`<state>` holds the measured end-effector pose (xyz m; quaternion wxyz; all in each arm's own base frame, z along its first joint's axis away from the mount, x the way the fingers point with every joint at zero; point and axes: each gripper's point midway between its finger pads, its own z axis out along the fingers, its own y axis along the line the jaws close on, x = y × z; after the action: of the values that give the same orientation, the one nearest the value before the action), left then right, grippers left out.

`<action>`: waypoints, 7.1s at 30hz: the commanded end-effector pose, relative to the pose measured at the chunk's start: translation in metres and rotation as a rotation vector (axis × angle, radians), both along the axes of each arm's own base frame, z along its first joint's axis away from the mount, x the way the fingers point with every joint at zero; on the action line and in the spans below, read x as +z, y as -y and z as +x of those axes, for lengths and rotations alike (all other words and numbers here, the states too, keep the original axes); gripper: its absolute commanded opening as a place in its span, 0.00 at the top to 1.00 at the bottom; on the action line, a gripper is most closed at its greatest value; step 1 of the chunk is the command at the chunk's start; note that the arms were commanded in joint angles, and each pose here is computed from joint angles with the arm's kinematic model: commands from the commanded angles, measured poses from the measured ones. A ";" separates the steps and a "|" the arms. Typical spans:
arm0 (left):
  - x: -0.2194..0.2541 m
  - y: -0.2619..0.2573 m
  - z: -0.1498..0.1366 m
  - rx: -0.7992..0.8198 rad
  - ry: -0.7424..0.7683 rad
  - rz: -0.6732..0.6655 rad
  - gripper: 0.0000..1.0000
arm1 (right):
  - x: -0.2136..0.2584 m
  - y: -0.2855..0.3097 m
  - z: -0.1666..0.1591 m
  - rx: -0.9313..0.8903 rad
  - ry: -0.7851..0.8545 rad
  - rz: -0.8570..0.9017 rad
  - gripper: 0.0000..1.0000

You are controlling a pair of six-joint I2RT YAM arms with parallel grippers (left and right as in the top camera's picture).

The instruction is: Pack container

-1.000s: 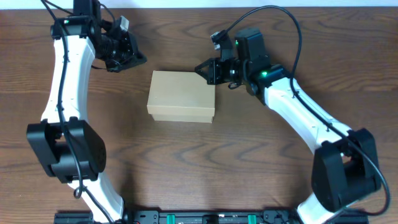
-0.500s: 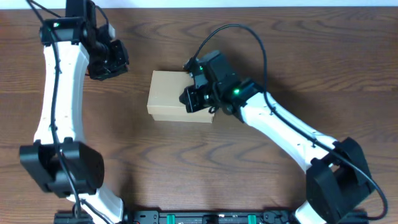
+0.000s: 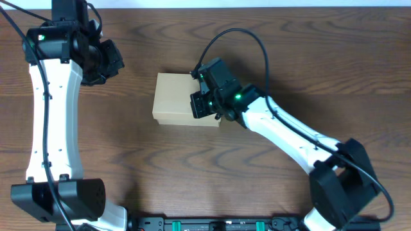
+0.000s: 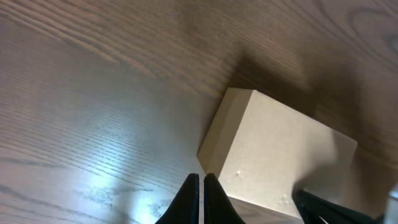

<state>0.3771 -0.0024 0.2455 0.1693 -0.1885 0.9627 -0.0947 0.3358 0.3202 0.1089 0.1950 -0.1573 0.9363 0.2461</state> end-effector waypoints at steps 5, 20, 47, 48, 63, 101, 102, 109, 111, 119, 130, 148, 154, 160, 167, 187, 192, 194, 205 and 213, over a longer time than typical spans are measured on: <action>0.006 -0.003 -0.004 0.014 0.000 0.019 0.94 | -0.048 -0.006 -0.018 0.041 -0.090 -0.105 0.99; 0.006 -0.002 -0.013 0.012 -0.024 0.012 0.39 | 0.022 0.001 -0.009 0.125 0.118 -0.063 0.48; -0.009 -0.010 -0.190 -0.007 0.063 0.134 0.05 | 0.121 0.171 -0.124 0.097 0.436 -0.075 0.01; -0.014 -0.009 -0.196 -0.002 0.091 0.132 0.05 | 0.118 0.178 -0.135 0.083 0.454 -0.062 0.01; -0.030 0.018 -0.198 0.026 0.362 -0.042 0.05 | 0.102 0.226 -0.176 -0.081 0.581 -0.054 0.01; -0.136 -0.024 -0.187 -0.020 0.589 0.312 0.05 | 0.099 0.227 -0.178 -0.078 0.567 -0.062 0.01; -0.137 -0.024 -0.187 -0.042 0.595 0.331 0.04 | 0.099 0.227 -0.178 -0.078 0.567 -0.062 0.01; -0.146 -0.026 -0.188 -0.146 0.599 0.425 0.05 | 0.099 0.227 -0.178 -0.078 0.567 -0.062 0.01; -0.154 -0.028 -0.189 -0.140 0.587 0.433 0.05 | 0.099 0.227 -0.178 -0.078 0.567 -0.062 0.01; -0.177 -0.028 -0.191 -0.132 0.558 0.422 0.05 | 0.099 0.227 -0.178 -0.078 0.567 -0.062 0.01; -0.179 -0.027 -0.191 -0.158 0.552 0.429 0.05 | 0.099 0.227 -0.178 -0.078 0.567 -0.062 0.01; -0.179 -0.027 -0.191 -0.158 0.552 0.429 0.05 | 0.058 0.270 -0.171 -0.261 0.494 -0.208 0.01; -0.179 -0.027 -0.191 -0.158 0.552 0.429 0.05 | 0.002 0.281 -0.163 -0.353 0.488 -0.189 0.01; -0.179 -0.027 -0.191 -0.158 0.552 0.429 0.05 | -0.030 0.278 -0.162 -0.363 0.466 -0.144 0.01; -0.179 -0.027 -0.191 -0.158 0.552 0.429 0.05 | -0.040 0.279 -0.162 -0.340 0.470 -0.162 0.01; -0.179 -0.027 -0.191 -0.158 0.552 0.429 0.05 | -0.040 0.278 -0.162 -0.338 0.469 -0.161 0.01; -0.179 -0.027 -0.191 -0.158 0.552 0.429 0.05 | -0.040 0.278 -0.162 -0.338 0.469 -0.161 0.01; -0.179 -0.027 -0.191 -0.158 0.552 0.429 0.05 | -0.040 0.279 -0.162 -0.338 0.469 -0.161 0.01; -0.179 -0.027 -0.191 -0.158 0.552 0.429 0.05 | -0.040 0.278 -0.162 -0.338 0.469 -0.160 0.01; -0.179 -0.027 -0.191 -0.158 0.552 0.429 0.05 | -0.040 0.278 -0.162 -0.338 0.470 -0.161 0.01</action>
<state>0.1868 0.0229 0.0720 0.4561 -0.0448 0.8878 0.0429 0.1741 0.0410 0.0710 0.4298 -0.0575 0.8963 0.0932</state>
